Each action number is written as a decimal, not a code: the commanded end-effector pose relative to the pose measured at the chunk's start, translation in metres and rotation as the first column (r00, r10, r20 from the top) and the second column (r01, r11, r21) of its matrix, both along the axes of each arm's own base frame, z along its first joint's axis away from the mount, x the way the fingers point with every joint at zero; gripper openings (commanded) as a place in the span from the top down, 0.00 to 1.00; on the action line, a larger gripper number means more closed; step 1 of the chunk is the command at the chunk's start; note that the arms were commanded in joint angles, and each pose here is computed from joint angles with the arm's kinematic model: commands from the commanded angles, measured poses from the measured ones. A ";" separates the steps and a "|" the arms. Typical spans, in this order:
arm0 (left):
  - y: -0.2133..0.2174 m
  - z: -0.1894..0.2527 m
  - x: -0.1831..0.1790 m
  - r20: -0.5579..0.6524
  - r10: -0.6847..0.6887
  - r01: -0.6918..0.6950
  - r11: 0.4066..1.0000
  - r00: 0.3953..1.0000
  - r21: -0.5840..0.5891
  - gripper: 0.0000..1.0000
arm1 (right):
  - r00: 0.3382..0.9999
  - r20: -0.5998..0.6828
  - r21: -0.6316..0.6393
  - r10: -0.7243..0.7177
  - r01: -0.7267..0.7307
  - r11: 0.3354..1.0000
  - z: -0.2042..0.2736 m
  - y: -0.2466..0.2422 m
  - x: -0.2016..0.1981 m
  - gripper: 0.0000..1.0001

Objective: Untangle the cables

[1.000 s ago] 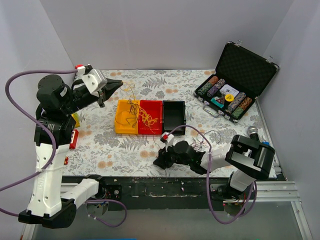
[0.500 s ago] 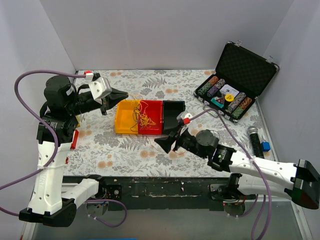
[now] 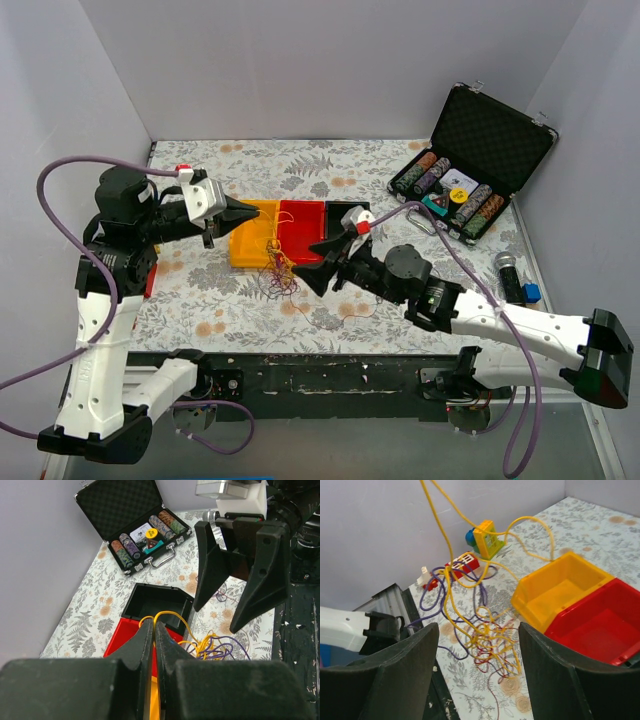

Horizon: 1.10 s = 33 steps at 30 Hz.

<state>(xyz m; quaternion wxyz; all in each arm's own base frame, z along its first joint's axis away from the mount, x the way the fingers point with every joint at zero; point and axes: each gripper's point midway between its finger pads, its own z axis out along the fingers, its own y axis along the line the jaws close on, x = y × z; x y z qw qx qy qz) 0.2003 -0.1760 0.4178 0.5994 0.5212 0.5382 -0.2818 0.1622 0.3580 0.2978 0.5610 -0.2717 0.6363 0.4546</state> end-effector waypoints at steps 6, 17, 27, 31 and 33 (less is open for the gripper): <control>0.002 -0.012 -0.010 0.036 -0.013 0.012 1.000 0.999 0.019 1.00 | 0.988 0.036 0.145 0.149 -0.153 0.978 0.049 0.036 -0.034 0.24; 0.004 -0.016 -0.006 0.045 0.006 -0.007 1.000 0.999 0.023 1.00 | 0.995 -0.027 0.153 0.096 -0.090 0.984 0.052 0.037 -0.030 0.23; 0.004 -0.019 -0.003 0.043 0.013 -0.014 1.000 0.999 0.022 1.00 | 0.980 -0.193 0.011 0.035 -0.034 0.999 0.005 0.059 -0.023 0.35; 0.003 -0.018 -0.003 0.040 0.008 -0.008 1.000 0.999 0.018 1.00 | 0.977 -0.199 -0.118 -0.081 0.058 0.991 -0.012 0.073 -0.006 0.41; 0.002 -0.016 -0.004 0.041 0.005 -0.006 1.000 0.999 0.016 1.00 | 0.966 -0.207 -0.184 -0.154 0.116 0.976 -0.022 0.078 0.004 0.49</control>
